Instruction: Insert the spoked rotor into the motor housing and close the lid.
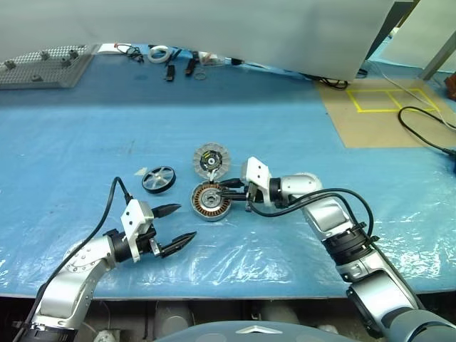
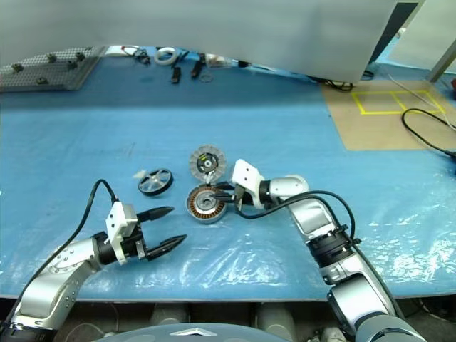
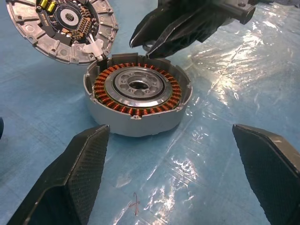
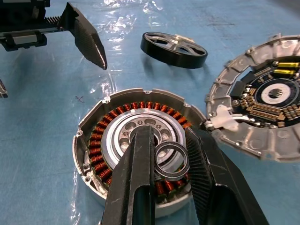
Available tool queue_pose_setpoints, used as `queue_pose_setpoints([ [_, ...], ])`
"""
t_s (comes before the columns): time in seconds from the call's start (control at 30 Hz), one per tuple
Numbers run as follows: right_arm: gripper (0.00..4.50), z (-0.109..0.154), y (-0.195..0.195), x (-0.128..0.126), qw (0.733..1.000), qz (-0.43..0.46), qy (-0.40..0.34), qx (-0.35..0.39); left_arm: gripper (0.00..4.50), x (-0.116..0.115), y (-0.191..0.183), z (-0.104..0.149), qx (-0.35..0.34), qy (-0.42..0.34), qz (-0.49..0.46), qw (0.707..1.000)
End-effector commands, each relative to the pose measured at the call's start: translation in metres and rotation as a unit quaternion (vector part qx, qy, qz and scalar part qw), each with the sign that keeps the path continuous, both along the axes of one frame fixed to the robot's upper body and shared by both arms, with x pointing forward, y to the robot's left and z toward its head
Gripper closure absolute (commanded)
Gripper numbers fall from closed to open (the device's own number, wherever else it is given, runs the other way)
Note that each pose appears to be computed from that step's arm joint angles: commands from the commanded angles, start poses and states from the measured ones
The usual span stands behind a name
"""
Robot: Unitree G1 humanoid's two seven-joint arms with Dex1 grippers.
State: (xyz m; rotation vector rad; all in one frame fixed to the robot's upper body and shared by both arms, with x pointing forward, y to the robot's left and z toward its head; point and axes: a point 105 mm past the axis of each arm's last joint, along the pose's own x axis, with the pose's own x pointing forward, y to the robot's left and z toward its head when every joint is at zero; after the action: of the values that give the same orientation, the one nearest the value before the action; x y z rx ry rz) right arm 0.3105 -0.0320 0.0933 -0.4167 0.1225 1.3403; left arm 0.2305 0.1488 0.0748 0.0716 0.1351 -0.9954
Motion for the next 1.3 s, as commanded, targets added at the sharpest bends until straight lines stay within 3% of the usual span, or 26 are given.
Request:
queue_pose_setpoints([
  [0.03,3.87,0.013,0.012,-0.003,0.999,0.028,-0.027,0.011,0.07,-0.002,-0.004,0.009,-0.007,-0.016,-0.006,1.0],
  [0.2,3.87,0.014,0.021,-0.003,0.998,0.046,-0.032,0.015,0.07,-0.002,-0.004,0.01,-0.007,-0.017,-0.003,1.0],
  [0.43,3.87,-0.003,0.033,-0.001,0.998,0.053,-0.016,0.005,0.07,-0.001,-0.005,0.01,-0.007,-0.019,-0.003,1.0],
  [1.3,3.87,-0.01,0.03,0.002,0.999,0.047,-0.009,-0.002,0.07,0.0,-0.006,0.009,-0.006,-0.019,-0.001,1.0],
])
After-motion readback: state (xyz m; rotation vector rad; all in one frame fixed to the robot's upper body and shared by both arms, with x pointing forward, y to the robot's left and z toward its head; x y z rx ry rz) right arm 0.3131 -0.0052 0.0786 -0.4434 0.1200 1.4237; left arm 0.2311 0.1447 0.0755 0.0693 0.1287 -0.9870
